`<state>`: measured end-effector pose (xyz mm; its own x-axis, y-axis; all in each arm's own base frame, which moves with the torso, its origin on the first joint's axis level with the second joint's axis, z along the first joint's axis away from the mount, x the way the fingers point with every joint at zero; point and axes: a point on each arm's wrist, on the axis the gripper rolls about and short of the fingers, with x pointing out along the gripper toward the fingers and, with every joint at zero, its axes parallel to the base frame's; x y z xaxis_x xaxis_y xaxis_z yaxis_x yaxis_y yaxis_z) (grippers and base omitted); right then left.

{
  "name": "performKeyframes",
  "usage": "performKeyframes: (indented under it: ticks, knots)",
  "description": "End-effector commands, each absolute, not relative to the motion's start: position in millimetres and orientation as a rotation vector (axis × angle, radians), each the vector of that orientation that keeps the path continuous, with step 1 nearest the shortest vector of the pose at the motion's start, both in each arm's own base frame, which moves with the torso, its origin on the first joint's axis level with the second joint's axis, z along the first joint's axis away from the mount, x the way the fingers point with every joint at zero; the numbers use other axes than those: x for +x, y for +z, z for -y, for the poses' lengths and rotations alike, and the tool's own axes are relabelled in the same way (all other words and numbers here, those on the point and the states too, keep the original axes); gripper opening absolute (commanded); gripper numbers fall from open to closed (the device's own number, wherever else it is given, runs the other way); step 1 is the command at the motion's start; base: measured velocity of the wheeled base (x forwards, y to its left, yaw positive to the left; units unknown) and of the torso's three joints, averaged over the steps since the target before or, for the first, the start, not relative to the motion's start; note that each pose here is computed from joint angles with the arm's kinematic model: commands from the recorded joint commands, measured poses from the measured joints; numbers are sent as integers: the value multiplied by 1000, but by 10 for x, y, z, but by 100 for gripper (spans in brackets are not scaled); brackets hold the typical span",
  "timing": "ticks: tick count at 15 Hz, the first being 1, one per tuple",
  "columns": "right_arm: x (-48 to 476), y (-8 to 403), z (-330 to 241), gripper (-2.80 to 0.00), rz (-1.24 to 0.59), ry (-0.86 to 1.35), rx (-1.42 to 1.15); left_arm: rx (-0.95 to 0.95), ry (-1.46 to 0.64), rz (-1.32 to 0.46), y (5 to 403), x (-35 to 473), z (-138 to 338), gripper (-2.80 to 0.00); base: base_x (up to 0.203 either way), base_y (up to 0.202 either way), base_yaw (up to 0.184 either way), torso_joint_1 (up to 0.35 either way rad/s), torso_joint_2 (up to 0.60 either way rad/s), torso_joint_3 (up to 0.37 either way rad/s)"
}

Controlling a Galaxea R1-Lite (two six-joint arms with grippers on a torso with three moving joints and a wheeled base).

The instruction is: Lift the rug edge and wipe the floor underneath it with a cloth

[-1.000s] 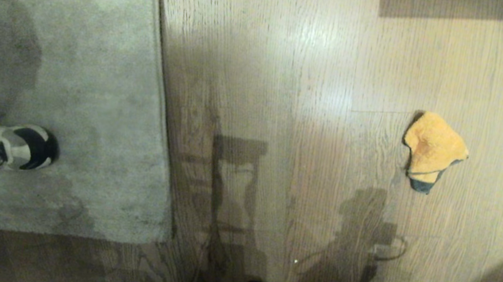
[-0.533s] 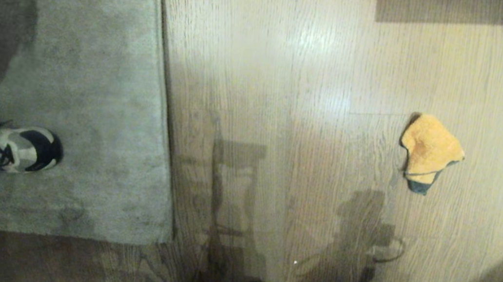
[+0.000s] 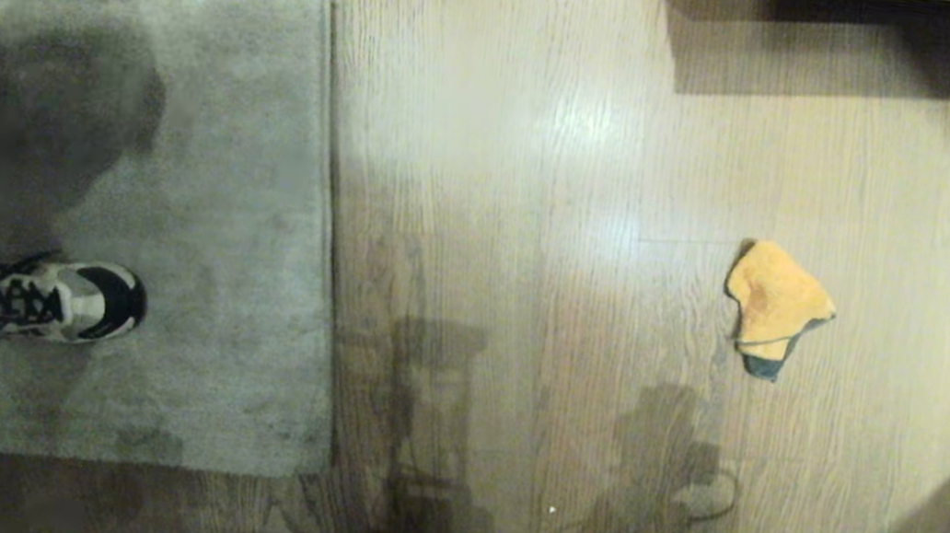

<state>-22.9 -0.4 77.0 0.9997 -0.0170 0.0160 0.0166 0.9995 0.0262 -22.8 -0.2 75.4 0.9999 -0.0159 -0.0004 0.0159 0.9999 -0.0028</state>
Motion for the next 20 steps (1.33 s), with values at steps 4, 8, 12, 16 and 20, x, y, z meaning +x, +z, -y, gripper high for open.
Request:
performKeyframes:
  ticks: [4, 8, 12, 16, 20]
  knots:
    - [-228, 771, 4, -280, 16, -17, 26, -3, -16, 0, 755, -228, 2, -280, 0, 0, 0, 3, 2, 203]
    - [-228, 771, 4, -280, 16, -17, 26, -3, -15, 0, 755, -228, 2, -280, 0, 0, 0, 1, 2, 199]
    - [-228, 771, 4, -280, 16, -17, 26, -3, -15, 0, 755, -228, 2, -280, 0, 0, 0, 3, 1, 202]
    - [-228, 771, 4, -280, 16, -17, 27, -3, -17, 0, 755, -228, 2, -280, 0, 0, 0, 1, 2, 203]
    - [-228, 771, 4, -280, 16, -17, 26, -3, -17, 0, 755, -228, 2, -280, 0, 0, 0, 2, 2, 198]
